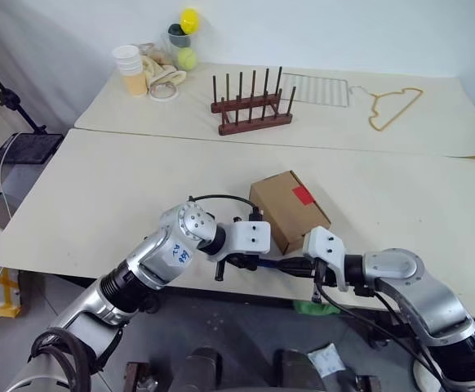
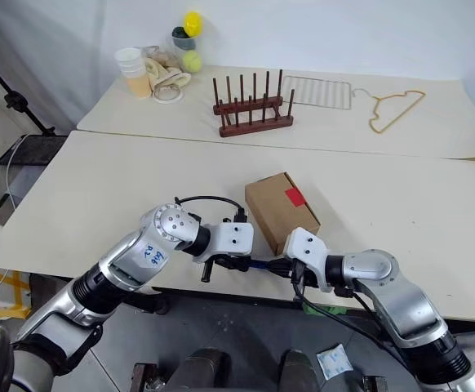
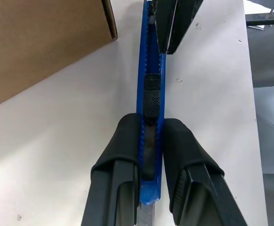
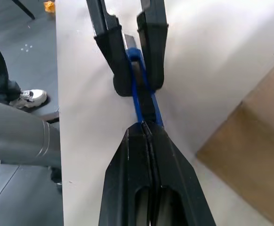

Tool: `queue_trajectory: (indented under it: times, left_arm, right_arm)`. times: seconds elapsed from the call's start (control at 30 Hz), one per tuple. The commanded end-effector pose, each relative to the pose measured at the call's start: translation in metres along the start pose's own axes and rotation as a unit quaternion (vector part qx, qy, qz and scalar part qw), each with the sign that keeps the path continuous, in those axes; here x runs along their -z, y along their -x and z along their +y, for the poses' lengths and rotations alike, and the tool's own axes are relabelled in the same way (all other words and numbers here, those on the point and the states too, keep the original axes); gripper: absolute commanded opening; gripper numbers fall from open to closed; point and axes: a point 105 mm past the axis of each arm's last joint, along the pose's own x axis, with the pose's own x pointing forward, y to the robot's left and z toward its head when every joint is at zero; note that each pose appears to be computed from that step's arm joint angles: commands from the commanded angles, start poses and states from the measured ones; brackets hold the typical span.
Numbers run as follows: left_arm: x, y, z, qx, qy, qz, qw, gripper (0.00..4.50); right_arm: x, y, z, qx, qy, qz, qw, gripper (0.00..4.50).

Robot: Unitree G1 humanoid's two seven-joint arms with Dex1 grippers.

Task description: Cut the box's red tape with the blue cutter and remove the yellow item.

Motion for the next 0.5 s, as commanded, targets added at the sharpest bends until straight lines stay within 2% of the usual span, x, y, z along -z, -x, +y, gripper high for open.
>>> queue_trajectory:
  times: [0.03,0.5]
  left_arm:
    - [0.011,-0.021,-0.019,0.048,0.014,0.019,0.999,0.47]
    - [0.013,-0.019,-0.021,0.052,0.016,0.023,0.998,0.47]
  right_arm:
    - [-0.002,-0.004,0.001,0.001,0.007,-0.01,1.0,0.01]
    - [0.001,-0.022,0.003,0.002,-0.02,-0.021,1.0,0.01]
